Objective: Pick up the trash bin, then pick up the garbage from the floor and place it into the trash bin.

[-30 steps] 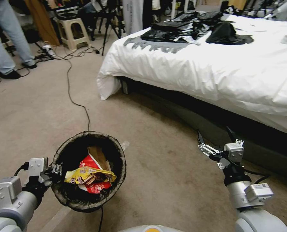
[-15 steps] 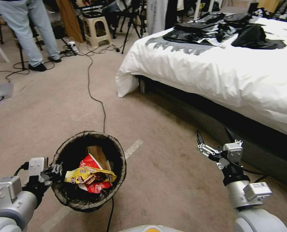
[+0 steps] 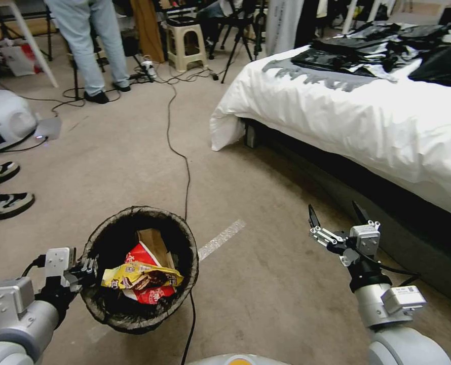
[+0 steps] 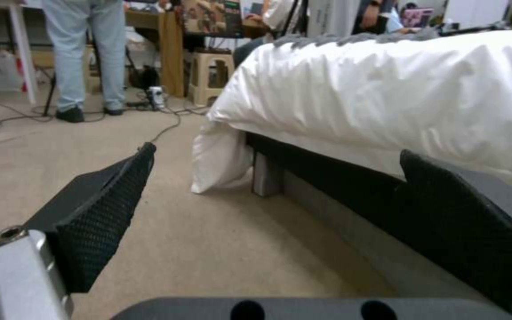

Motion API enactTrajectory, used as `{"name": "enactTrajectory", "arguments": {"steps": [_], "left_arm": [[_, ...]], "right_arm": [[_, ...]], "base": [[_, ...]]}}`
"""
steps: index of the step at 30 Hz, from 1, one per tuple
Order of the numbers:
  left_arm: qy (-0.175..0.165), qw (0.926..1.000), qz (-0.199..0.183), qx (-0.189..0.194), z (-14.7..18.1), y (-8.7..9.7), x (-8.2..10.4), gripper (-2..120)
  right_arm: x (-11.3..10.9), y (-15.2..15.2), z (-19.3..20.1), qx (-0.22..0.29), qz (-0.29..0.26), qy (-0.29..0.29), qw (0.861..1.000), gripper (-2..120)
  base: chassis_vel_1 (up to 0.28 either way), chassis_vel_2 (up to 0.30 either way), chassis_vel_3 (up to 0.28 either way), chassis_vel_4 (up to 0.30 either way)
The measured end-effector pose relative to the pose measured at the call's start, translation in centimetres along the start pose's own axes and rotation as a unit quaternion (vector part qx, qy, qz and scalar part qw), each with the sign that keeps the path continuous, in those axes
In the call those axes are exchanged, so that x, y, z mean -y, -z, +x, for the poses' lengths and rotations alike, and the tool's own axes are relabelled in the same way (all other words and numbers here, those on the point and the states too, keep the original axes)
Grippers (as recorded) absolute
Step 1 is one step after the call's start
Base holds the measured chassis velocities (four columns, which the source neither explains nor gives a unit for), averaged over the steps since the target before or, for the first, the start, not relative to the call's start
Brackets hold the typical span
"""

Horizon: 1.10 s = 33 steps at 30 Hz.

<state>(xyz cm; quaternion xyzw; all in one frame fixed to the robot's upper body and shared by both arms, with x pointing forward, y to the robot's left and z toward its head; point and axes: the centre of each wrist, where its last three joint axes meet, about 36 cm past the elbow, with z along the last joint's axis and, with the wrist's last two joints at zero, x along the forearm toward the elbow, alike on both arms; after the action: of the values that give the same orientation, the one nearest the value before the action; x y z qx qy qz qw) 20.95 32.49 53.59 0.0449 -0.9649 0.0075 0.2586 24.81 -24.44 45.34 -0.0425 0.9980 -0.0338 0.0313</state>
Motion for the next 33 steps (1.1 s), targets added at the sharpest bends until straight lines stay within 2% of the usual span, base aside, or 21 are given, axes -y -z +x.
{"name": "enactTrajectory", "arguments": {"steps": [33], "left_arm": [[0.0, 1.0, 0.0, -0.001, 0.02, -0.02, -0.01, 1]], "right_arm": [[-0.51, -0.24, -0.01, -0.009, -0.008, 0.008, 1.0, 100]], "base": [[0.077, 0.067, 0.073, 0.078]]}}
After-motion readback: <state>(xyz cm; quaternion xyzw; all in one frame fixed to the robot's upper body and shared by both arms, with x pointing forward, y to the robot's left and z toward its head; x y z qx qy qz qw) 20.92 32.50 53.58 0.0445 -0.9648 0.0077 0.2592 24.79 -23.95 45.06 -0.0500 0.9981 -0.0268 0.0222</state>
